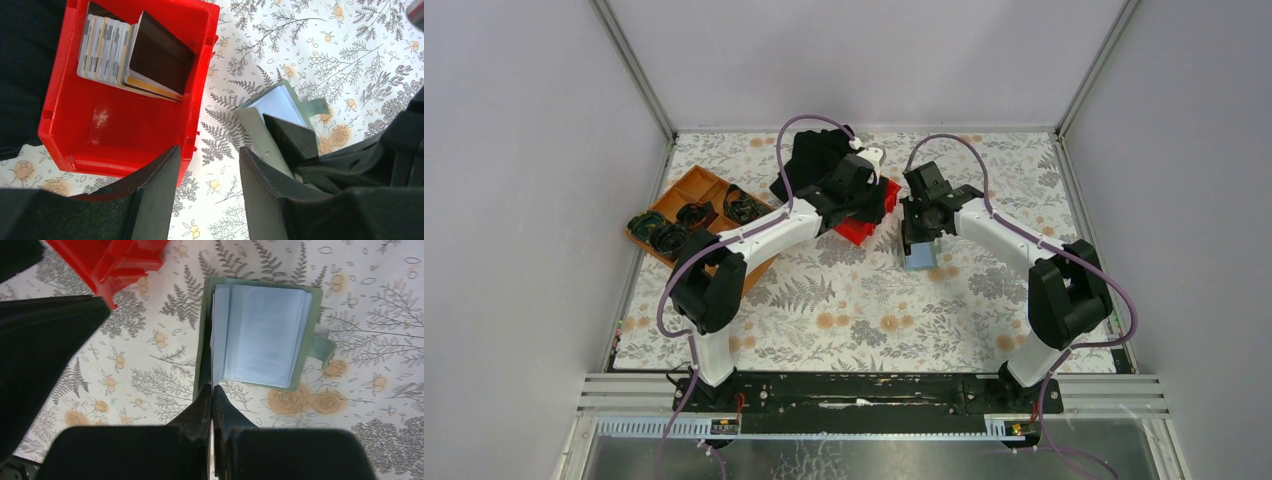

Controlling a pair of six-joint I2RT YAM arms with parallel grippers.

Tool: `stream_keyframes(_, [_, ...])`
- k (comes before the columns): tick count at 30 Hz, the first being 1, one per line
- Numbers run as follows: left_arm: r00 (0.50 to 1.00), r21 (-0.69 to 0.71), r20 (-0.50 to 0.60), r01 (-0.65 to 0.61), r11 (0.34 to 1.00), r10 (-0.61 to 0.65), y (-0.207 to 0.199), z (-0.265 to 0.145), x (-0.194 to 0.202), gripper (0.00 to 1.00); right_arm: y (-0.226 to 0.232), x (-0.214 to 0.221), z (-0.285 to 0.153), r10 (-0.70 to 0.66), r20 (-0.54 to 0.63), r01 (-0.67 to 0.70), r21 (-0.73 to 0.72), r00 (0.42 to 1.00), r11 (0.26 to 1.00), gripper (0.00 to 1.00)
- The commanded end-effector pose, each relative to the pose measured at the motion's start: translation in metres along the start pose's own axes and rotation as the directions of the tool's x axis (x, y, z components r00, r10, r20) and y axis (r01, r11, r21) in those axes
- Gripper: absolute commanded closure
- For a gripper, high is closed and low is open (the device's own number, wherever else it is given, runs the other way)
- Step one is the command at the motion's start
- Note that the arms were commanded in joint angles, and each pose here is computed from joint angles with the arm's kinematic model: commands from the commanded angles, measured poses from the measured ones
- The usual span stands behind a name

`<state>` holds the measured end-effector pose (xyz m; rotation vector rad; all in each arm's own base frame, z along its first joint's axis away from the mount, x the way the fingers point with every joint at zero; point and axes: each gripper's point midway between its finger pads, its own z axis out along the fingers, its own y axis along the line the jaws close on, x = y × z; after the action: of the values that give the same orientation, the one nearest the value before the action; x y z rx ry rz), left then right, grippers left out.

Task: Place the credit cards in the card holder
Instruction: Move the storage box to the center of the board.

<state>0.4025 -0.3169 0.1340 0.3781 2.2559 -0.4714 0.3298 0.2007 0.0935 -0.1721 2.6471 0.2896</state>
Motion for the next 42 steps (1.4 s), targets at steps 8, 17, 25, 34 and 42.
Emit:
stream_keyframes(8, [0.997, 0.076, 0.000, 0.072, 0.995, -0.072, -0.028, -0.001, 0.008, 0.45, 0.032, 0.007, -0.001, -0.020, 0.025, 0.022, -0.065, 0.999, 0.998, 1.00])
stream_keyframes(17, [0.997, 0.094, -0.045, 0.074, 0.993, -0.070, -0.041, 0.000, 0.029, 0.45, 0.029, 0.027, 0.018, -0.016, -0.026, 0.014, -0.057, 1.000, 0.998, 1.00])
stream_keyframes(25, [0.994, 0.095, -0.071, 0.087, 0.992, -0.080, -0.045, -0.002, 0.043, 0.46, 0.034, 0.032, 0.027, -0.016, -0.039, 0.014, -0.073, 0.999, 0.997, 1.00])
stream_keyframes(34, [0.993, 0.105, -0.085, 0.092, 0.990, -0.083, -0.051, 0.000, 0.047, 0.46, 0.036, 0.038, 0.034, -0.026, -0.058, 0.022, -0.076, 0.998, 0.997, 1.00])
stream_keyframes(42, [0.991, 0.115, -0.117, 0.083, 0.990, -0.069, -0.056, 0.010, 0.058, 0.45, 0.034, 0.036, 0.035, -0.033, -0.054, 0.029, -0.065, 0.998, 0.997, 1.00])
